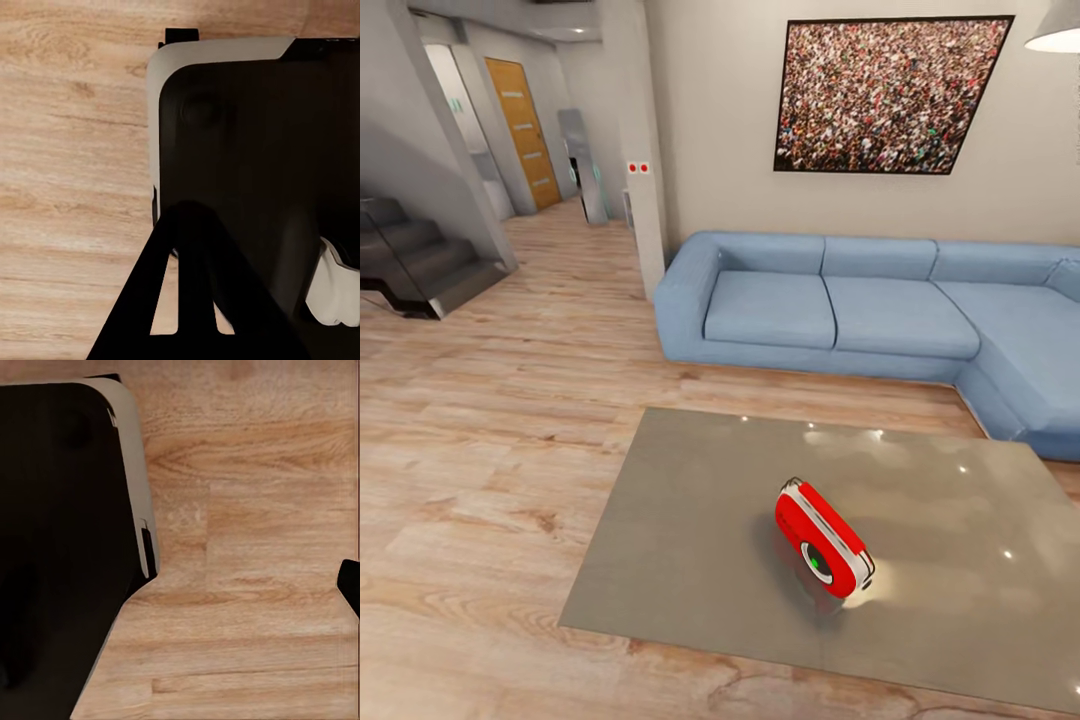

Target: Turn on the radio receiver that's on the table in the living room.

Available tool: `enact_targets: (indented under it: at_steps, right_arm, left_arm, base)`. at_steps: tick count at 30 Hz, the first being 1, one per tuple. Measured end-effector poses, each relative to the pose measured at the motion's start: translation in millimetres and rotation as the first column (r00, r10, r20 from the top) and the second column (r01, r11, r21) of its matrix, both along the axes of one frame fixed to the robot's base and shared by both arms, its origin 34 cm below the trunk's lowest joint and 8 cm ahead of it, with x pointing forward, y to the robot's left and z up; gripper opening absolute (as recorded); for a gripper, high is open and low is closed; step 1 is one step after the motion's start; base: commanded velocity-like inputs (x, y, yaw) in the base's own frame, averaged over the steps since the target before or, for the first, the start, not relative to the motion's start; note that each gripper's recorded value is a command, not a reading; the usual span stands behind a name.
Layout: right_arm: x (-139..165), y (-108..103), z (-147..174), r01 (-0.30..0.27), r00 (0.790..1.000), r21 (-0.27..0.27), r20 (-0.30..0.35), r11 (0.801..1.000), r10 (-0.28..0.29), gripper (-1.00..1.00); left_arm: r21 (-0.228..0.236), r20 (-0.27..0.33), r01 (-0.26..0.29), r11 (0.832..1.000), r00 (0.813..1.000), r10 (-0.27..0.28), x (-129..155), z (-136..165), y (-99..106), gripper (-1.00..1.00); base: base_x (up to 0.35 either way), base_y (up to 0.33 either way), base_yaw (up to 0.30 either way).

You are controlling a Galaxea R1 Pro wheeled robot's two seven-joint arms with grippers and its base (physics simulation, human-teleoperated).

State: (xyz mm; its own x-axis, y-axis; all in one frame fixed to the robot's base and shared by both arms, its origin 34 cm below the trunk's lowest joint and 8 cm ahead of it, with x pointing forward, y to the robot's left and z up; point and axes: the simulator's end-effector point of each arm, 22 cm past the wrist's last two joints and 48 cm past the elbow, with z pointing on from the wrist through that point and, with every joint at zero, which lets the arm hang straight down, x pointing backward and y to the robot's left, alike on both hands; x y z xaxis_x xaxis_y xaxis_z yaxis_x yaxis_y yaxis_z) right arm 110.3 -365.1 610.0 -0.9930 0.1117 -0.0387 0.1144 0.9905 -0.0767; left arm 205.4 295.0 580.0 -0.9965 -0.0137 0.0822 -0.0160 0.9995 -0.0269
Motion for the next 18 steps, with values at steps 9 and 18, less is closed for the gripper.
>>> enact_targets:
  at_steps: [9, 18]
  right_arm:
    - [-5.0, 10.0, -3.9, -0.062, 0.997, -0.044, -0.045, 0.997, 0.060, 1.00]
    - [-1.6, 22.4, -7.6, -0.105, 0.993, -0.033, -0.056, 0.994, 0.103, 1.00]
  left_arm:
    - [0.000, 0.014, 0.000, 1.000, 1.000, 0.000, 5.7, 1.3, 0.0, -1.00]
    - [0.000, 0.029, 0.000, 1.000, 1.000, 0.000, 11.5, 2.6, 0.0, -1.00]
  base:
    - [0.000, 0.000, 0.000]
    - [0.000, 0.000, 0.000]
